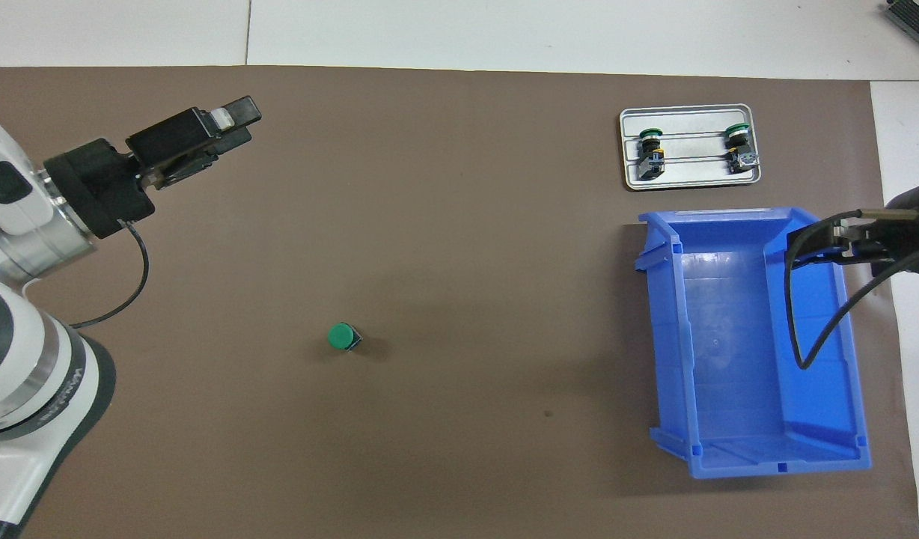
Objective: Place and press button with both arms
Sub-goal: 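Raise the left gripper up and away from the button, then move the left gripper over the button and lower it onto the top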
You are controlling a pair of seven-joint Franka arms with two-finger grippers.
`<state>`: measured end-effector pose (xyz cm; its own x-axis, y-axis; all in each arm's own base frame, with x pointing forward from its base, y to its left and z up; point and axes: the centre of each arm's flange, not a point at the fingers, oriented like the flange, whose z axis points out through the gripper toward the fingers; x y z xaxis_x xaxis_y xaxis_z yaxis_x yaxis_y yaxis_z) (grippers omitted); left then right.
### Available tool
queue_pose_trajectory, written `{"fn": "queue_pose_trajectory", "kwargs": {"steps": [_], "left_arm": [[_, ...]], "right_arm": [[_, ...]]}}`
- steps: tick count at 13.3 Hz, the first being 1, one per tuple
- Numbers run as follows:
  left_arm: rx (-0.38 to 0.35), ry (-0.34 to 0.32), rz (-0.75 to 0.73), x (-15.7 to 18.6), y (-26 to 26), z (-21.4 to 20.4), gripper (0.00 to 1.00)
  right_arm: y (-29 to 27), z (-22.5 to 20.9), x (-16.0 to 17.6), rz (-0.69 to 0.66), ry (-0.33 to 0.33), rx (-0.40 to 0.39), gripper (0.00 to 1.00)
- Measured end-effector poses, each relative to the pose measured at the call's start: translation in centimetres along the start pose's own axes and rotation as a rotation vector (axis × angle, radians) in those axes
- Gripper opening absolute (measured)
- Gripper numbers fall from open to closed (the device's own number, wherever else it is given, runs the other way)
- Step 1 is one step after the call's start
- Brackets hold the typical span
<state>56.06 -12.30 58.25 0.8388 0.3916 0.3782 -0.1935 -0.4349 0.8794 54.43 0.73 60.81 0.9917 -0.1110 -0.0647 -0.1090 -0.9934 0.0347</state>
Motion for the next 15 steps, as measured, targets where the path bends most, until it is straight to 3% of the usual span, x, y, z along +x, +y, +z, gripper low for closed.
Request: {"fn": "queue_pose_trajectory", "kwargs": {"steps": [2, 5, 10, 12, 15], "left_arm": [[0.081, -0.121, 0.051, 1.3, 2.4, -0.6, 1.00], [0.279, -0.366, 0.183, 3.1, 5.5, -1.6, 1.00], [0.645, -0.628, 0.385, 1.5, 5.3, -0.8, 1.00], [0.767, -0.660, 0.408, -0.9, 6.6, 1.6, 1.00], [0.867, -0.663, 0.394, -4.1, 8.0, 4.2, 1.00]], "right_arm": [[0.0, 0.0, 0.0, 0.000, 0.000, 0.000, 1.00], [0.0, 0.0, 0.0, 0.000, 0.000, 0.000, 1.00], [0.0, 0.0, 0.0, 0.000, 0.000, 0.000, 1.00], [0.0, 0.0, 0.0, 0.000, 0.000, 0.000, 1.00], [0.0, 0.0, 0.0, 0.000, 0.000, 0.000, 1.00]]}}
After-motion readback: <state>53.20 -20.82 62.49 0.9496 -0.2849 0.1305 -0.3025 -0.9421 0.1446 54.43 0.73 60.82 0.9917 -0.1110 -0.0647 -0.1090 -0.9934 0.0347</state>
